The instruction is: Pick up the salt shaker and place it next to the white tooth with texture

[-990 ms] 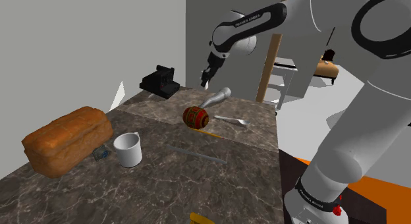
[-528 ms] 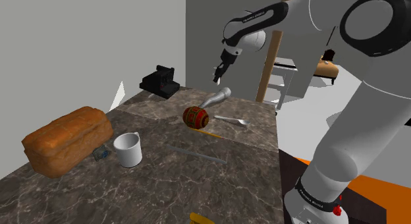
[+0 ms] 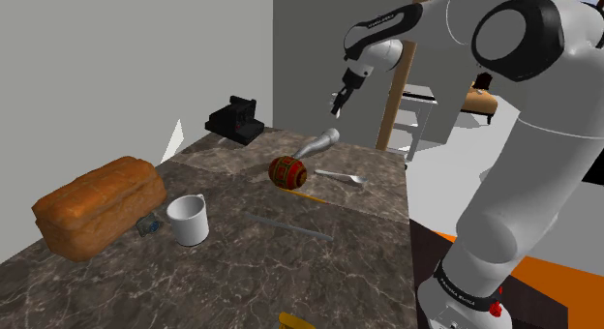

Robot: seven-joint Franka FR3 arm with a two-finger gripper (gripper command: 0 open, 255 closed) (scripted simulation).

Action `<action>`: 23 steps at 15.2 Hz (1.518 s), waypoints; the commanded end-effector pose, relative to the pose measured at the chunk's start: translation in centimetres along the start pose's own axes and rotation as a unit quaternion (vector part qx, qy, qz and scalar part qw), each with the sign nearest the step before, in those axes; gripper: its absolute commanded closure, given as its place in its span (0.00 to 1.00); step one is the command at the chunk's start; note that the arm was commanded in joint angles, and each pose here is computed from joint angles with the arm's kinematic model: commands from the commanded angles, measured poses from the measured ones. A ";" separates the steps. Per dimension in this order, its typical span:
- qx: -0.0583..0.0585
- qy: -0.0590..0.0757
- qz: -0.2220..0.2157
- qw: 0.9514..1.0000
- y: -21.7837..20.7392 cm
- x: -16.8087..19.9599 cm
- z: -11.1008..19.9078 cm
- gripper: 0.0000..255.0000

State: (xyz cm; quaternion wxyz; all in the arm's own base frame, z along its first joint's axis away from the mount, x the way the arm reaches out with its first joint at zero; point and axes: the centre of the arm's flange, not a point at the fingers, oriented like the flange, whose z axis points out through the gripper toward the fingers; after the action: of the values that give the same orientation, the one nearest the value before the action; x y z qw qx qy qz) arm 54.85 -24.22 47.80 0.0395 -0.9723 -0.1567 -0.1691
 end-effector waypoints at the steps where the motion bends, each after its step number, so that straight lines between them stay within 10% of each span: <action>1: 0.000 0.000 -0.001 1.000 2.8 -1.0 -0.1 1.00; 7: 0.000 0.000 -0.001 1.000 10.5 -3.5 -1.2 1.00; 23: 0.000 0.000 -0.001 1.000 10.7 -6.4 6.7 1.00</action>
State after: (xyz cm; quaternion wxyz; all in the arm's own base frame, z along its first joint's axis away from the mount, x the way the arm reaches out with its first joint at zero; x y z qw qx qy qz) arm 54.61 -35.39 39.54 0.0396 -0.9721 -0.1576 -0.1691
